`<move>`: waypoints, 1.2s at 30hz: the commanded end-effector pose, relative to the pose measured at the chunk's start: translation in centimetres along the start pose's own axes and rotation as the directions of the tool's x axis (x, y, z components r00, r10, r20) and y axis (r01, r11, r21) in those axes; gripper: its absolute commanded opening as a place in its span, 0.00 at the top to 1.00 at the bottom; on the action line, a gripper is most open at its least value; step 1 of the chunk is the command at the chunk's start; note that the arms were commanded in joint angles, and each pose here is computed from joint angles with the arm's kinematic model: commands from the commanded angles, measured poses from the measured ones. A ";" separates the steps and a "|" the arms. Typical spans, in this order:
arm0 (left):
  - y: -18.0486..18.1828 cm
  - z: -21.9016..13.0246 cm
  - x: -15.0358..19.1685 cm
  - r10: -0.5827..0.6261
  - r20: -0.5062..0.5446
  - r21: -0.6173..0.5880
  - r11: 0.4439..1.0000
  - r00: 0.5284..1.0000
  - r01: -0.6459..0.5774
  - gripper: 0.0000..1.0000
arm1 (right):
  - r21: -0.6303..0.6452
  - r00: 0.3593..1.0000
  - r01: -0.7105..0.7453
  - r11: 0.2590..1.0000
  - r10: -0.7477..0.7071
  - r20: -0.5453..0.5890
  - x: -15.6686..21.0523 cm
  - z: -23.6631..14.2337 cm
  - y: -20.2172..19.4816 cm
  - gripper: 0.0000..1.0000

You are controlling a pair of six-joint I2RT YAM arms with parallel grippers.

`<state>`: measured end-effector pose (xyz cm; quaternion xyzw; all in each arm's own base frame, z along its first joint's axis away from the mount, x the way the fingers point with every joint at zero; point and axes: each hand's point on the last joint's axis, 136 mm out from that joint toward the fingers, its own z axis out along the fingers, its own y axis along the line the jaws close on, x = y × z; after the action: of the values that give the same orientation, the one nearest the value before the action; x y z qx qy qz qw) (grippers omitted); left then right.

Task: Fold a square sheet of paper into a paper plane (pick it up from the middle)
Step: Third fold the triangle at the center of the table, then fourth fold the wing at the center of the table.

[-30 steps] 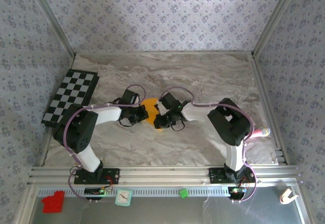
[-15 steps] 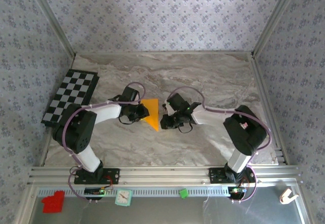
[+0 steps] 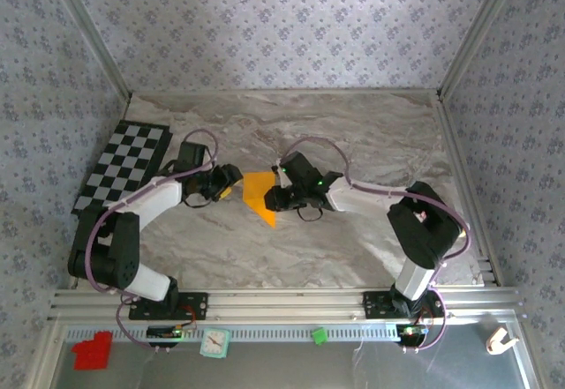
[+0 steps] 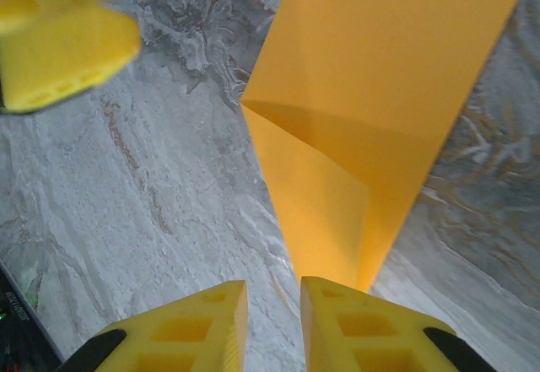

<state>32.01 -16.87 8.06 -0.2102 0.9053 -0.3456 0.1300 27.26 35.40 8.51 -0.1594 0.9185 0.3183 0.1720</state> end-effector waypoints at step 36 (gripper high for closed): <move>0.9 4.7 3.3 -0.063 -0.288 0.073 0.993 0.955 0.087 0.63 | 0.158 0.972 -0.194 0.968 0.211 -0.102 1.5 4.5 -5.5 0.80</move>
<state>30.26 -20.00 3.21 -0.1999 0.8941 -0.4007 -0.0078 29.51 34.70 2.74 -0.0798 0.9519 0.2725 0.1150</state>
